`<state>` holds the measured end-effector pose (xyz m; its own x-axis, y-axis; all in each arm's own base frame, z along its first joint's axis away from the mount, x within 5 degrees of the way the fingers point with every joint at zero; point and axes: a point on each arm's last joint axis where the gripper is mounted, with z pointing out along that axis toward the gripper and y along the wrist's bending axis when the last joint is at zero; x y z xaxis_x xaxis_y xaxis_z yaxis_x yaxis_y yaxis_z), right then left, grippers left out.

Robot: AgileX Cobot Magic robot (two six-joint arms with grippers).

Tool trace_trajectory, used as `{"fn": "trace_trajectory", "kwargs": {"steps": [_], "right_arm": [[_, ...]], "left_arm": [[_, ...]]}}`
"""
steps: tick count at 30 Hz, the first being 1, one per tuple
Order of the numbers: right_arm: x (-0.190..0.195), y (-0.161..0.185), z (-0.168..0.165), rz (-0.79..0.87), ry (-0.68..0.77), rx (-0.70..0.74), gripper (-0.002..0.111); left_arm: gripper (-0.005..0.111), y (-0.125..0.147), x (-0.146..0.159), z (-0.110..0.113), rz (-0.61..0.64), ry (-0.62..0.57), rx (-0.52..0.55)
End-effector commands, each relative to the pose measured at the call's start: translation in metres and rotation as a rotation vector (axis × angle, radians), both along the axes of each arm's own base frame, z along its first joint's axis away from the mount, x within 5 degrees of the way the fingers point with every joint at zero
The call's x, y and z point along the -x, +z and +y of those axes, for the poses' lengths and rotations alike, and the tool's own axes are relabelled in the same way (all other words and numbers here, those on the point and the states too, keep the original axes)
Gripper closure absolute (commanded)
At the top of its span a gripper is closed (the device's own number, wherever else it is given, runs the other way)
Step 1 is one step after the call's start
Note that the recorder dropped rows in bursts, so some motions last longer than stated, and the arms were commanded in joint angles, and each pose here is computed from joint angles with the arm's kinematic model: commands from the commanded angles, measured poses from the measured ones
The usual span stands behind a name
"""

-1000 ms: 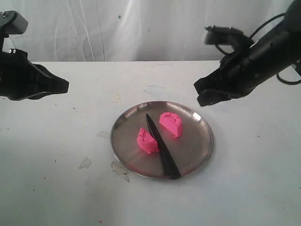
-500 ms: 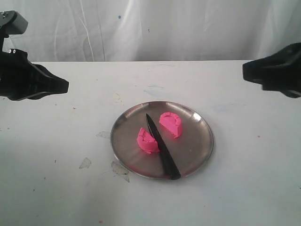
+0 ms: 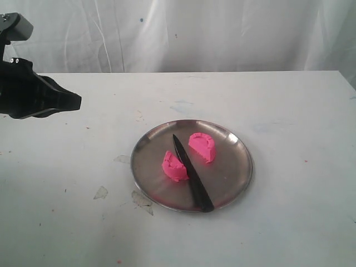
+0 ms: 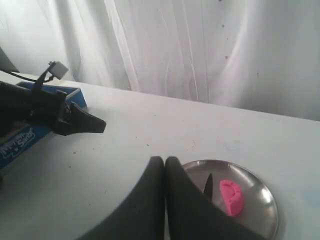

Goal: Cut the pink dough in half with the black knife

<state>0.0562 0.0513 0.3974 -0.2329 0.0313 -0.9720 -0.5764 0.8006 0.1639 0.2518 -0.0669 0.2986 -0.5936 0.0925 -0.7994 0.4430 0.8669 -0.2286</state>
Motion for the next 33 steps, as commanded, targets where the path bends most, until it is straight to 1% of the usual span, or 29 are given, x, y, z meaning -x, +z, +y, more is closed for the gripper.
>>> {"fn": "trace_trajectory", "kwargs": {"steps": [1, 9, 15, 17, 19, 24, 25, 27, 33], "right_arm": [[0.009, 0.003, -0.002, -0.018, -0.012, -0.053, 0.108], [0.007, 0.001, -0.003, 0.002, -0.029, -0.089, 0.108], [-0.009, -0.025, -0.007, 0.030, -0.127, -0.129, 0.108], [-0.009, -0.033, -0.013, 0.052, -0.203, -0.133, 0.108], [-0.007, -0.034, -0.020, 0.047, -0.265, -0.114, 0.108], [-0.011, -0.046, -0.024, 0.021, -0.314, -0.054, 0.108], [-0.012, -0.054, -0.029, 0.013, -0.368, -0.066, 0.108], [-0.011, -0.066, -0.034, -0.004, -0.419, -0.076, 0.108], [-0.007, -0.113, -0.037, -0.118, -0.432, -0.033, 0.108]], "left_arm": [[0.107, 0.002, 0.003, 0.000, 0.001, 0.005, 0.020], [0.107, 0.002, 0.003, 0.000, 0.001, 0.005, 0.020], [0.107, 0.002, 0.003, 0.000, 0.001, 0.004, 0.018], [0.107, 0.002, 0.003, 0.000, 0.001, 0.004, 0.018], [0.107, 0.002, 0.003, 0.000, 0.001, 0.004, 0.018], [0.107, 0.002, 0.003, 0.000, 0.001, 0.004, 0.018], [0.107, 0.002, 0.003, 0.000, 0.001, 0.004, 0.018], [0.107, 0.002, 0.003, 0.000, 0.001, 0.004, 0.018], [0.107, 0.002, 0.003, 0.000, 0.001, 0.004, 0.018]]}}
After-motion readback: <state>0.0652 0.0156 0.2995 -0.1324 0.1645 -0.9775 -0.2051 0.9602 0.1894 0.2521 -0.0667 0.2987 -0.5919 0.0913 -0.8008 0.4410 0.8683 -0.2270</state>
